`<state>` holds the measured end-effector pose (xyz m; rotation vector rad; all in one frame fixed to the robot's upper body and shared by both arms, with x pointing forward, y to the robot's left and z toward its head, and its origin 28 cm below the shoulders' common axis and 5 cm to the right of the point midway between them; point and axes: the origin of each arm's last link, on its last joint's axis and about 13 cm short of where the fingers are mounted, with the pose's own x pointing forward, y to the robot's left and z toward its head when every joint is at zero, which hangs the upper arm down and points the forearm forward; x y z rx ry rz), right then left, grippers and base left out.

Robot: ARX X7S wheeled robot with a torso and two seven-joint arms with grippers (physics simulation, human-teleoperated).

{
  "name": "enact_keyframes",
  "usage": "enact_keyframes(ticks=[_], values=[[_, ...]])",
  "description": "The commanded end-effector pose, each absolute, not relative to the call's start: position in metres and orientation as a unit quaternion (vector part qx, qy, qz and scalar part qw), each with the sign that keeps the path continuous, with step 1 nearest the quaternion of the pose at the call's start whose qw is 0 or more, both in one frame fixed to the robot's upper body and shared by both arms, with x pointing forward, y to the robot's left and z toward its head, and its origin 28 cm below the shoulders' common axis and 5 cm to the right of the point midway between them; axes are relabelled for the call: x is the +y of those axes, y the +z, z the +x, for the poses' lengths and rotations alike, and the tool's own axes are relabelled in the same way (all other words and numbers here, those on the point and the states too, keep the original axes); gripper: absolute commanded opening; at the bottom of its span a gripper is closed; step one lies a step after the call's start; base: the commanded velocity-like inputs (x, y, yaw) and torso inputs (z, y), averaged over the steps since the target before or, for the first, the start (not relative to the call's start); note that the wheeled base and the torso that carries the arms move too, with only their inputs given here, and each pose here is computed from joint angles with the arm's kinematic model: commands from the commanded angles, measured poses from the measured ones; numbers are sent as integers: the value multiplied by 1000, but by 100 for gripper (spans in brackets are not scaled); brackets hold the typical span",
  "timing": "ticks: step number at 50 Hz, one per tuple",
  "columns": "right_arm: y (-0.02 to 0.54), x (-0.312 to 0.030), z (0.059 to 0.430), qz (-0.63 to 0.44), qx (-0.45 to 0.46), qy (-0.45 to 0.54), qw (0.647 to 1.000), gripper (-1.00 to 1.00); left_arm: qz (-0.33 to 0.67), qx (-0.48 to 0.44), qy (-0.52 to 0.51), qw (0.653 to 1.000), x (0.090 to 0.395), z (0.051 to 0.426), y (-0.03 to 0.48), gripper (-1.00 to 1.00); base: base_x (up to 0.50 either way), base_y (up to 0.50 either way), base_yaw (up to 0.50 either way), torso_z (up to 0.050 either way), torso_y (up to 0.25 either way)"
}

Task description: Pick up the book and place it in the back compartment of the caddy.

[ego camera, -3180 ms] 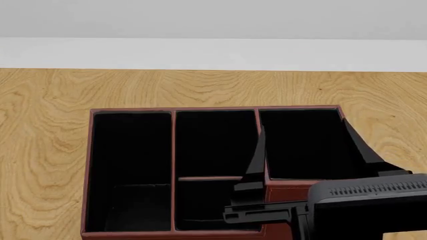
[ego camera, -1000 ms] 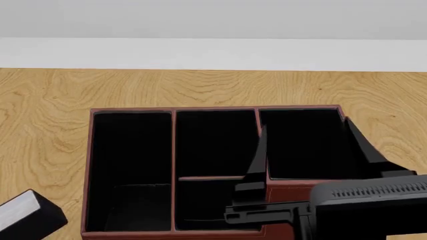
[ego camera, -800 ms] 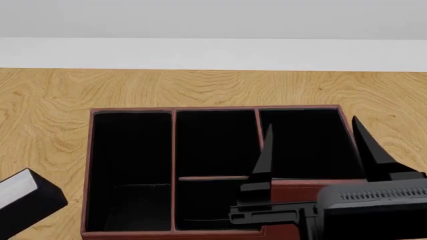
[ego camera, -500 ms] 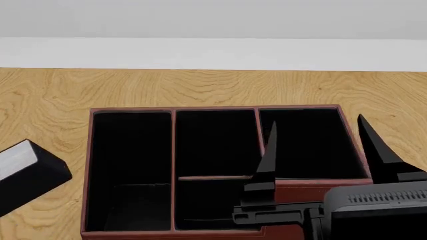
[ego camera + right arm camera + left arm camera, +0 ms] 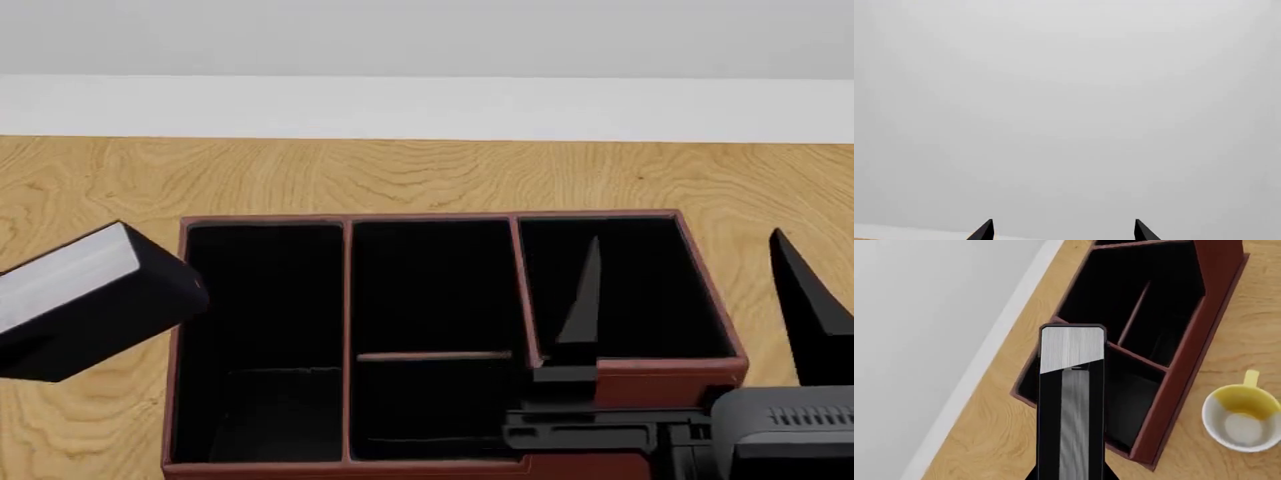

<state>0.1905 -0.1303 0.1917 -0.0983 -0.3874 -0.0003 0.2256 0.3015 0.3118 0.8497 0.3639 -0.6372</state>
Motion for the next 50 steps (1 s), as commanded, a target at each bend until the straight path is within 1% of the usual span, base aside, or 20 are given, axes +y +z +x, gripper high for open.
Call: enact_keyframes(ticks=[1, 11, 21, 42, 50], values=[[193, -135, 187, -47, -198, -8, 979, 100, 418, 125, -281, 855, 289, 234, 335, -100, 0, 0, 0, 0, 0], [194, -136, 185, -45, -202, -11, 978, 100, 432, 122, -296, 843, 276, 239, 343, -100, 0, 0, 0, 0, 1], [190, -142, 185, -35, -201, -23, 979, 100, 443, 116, -317, 831, 259, 256, 365, -100, 0, 0, 0, 2, 1], [176, -151, 189, -25, -191, -32, 981, 100, 461, 119, -367, 799, 224, 281, 387, -100, 0, 0, 0, 0, 1], [174, -151, 189, -26, -188, -36, 981, 100, 466, 118, -385, 788, 211, 303, 387, -100, 0, 0, 0, 0, 1]])
